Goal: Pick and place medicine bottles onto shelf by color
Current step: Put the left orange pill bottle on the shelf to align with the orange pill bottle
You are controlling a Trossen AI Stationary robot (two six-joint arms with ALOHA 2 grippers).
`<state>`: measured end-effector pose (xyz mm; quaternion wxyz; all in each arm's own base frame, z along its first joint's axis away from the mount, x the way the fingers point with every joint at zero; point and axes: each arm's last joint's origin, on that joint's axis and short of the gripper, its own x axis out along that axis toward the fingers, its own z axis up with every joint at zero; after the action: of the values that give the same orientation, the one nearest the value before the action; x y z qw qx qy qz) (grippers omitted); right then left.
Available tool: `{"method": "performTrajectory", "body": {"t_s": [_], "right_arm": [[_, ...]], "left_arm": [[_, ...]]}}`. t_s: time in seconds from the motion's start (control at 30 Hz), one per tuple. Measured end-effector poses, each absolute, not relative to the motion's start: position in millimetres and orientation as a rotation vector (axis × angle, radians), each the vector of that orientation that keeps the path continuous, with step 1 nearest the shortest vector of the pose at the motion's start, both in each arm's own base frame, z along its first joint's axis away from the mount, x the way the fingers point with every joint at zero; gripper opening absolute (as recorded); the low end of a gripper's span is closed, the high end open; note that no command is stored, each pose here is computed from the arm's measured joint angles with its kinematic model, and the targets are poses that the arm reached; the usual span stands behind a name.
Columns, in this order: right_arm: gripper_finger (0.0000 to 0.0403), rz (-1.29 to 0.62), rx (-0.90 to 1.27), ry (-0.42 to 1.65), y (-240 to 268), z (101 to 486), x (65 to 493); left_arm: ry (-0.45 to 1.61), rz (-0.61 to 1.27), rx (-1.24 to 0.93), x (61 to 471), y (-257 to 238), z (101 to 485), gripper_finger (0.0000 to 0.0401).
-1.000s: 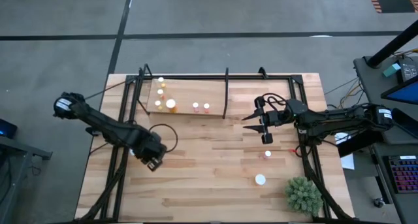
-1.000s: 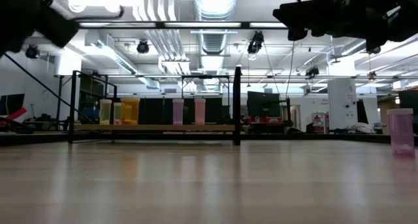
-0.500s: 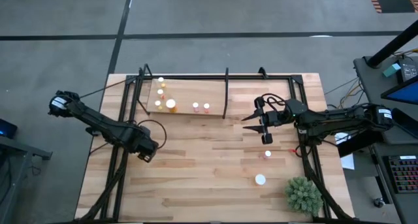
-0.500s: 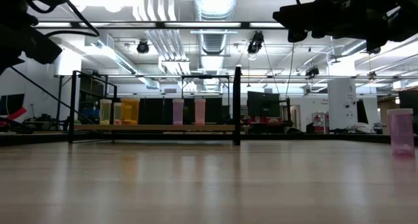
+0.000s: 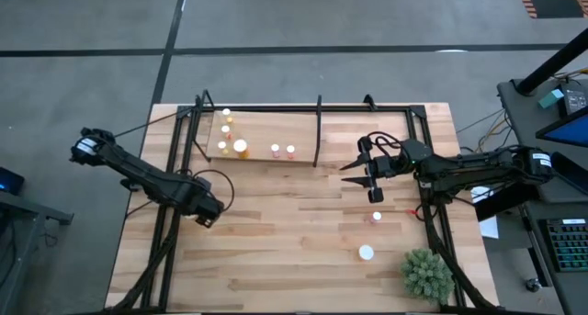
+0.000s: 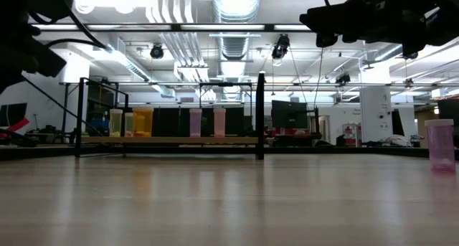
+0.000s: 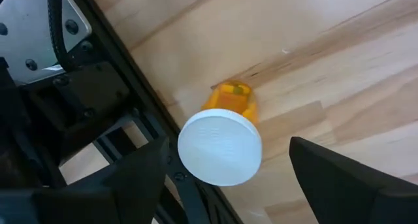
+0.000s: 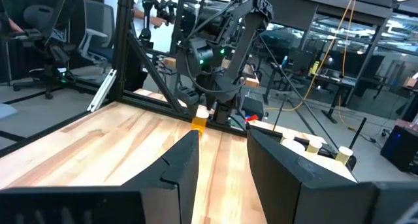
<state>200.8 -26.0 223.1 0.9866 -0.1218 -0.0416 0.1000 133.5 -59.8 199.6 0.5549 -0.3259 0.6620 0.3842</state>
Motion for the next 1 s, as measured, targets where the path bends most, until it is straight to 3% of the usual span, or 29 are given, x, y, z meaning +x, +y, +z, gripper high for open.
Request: {"method": "performTrajectory", "body": {"t_s": [0.37,0.63,0.8,1.0], "right_arm": [[0.0121,0.201,-0.244,-0.084,-25.9,223.1,200.8],[0.0121,0.202,-0.241,-0.084,-25.8,223.1,200.8],[0.0121,0.202,-0.237,-0.084,-25.8,223.1,200.8],[0.0121,0.202,-0.237,-0.084,-25.8,223.1,200.8]], "left_arm": [[1.608,0.974,-0.72,148.5,-66.0,181.7,0.0299],[1.565,0.87,-0.75,167.3,-74.1,178.5,0.0295],[1.582,0.862,-0.725,167.5,-74.2,175.9,0.0265],[1.584,0.846,-0.723,167.2,-74.2,177.1,0.0197]]}}
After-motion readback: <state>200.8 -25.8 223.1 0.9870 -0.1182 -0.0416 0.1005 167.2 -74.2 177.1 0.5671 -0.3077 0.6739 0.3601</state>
